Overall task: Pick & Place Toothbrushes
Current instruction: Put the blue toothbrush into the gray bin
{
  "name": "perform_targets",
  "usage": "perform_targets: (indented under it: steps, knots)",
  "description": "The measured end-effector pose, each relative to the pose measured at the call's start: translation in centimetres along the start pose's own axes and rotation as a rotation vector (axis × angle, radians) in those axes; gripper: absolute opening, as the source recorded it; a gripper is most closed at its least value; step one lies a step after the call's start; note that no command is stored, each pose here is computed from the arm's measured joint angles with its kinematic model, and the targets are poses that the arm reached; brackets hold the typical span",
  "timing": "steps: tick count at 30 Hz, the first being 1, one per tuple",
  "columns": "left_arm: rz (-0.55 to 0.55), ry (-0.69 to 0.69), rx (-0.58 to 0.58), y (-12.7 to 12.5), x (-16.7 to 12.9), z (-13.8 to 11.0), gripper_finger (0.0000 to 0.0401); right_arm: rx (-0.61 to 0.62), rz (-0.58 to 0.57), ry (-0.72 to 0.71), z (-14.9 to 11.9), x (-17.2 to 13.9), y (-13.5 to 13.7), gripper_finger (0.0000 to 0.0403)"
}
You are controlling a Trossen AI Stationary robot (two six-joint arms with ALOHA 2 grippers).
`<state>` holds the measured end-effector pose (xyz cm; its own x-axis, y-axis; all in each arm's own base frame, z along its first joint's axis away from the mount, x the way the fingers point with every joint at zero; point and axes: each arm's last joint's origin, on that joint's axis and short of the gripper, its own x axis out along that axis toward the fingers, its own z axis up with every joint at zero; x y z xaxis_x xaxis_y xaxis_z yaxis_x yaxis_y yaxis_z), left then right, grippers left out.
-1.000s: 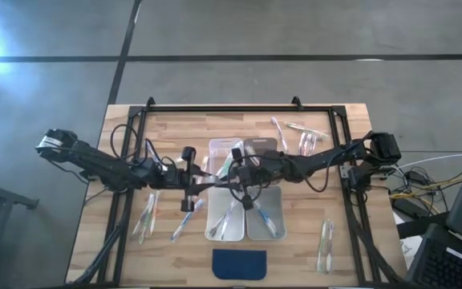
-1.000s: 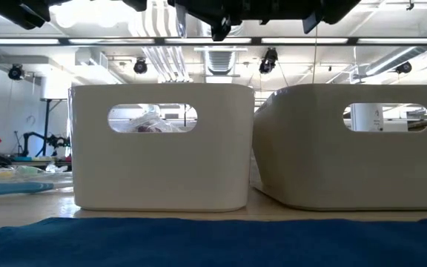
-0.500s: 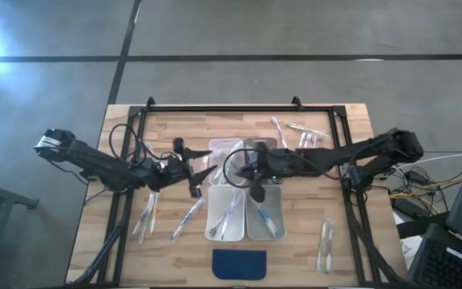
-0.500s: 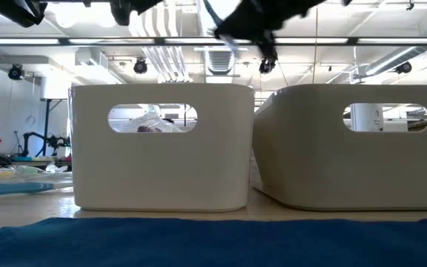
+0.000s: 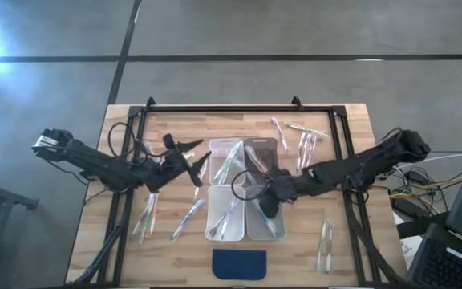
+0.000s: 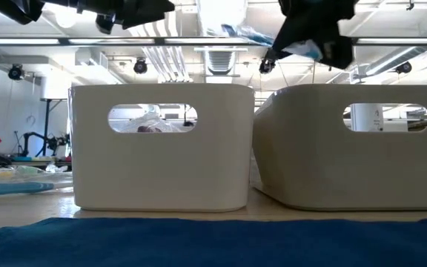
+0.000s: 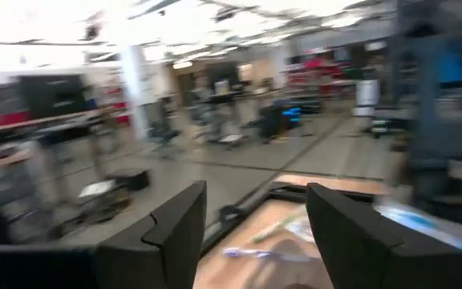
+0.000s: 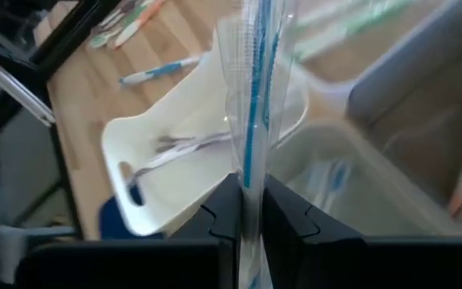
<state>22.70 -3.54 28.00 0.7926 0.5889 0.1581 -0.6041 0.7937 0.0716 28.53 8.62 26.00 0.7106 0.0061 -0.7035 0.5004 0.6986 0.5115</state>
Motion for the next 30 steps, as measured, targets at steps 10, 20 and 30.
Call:
perform_targets:
  steps: [10,20,30]
  knots:
    - [0.380,0.145,0.194,1.7,-0.6,0.2,0.0218,0.257,-0.123,0.065,-4.4,-0.6,0.6,0.0023]
    - [0.382,0.188,0.307,1.7,-0.6,-0.1,0.0218,0.307,-0.222,0.117,-6.5,2.1,1.4,0.0023]
    - [0.438,0.211,0.310,1.9,-0.7,-0.1,0.0218,0.285,-0.370,0.254,-6.5,3.8,3.9,0.0023]
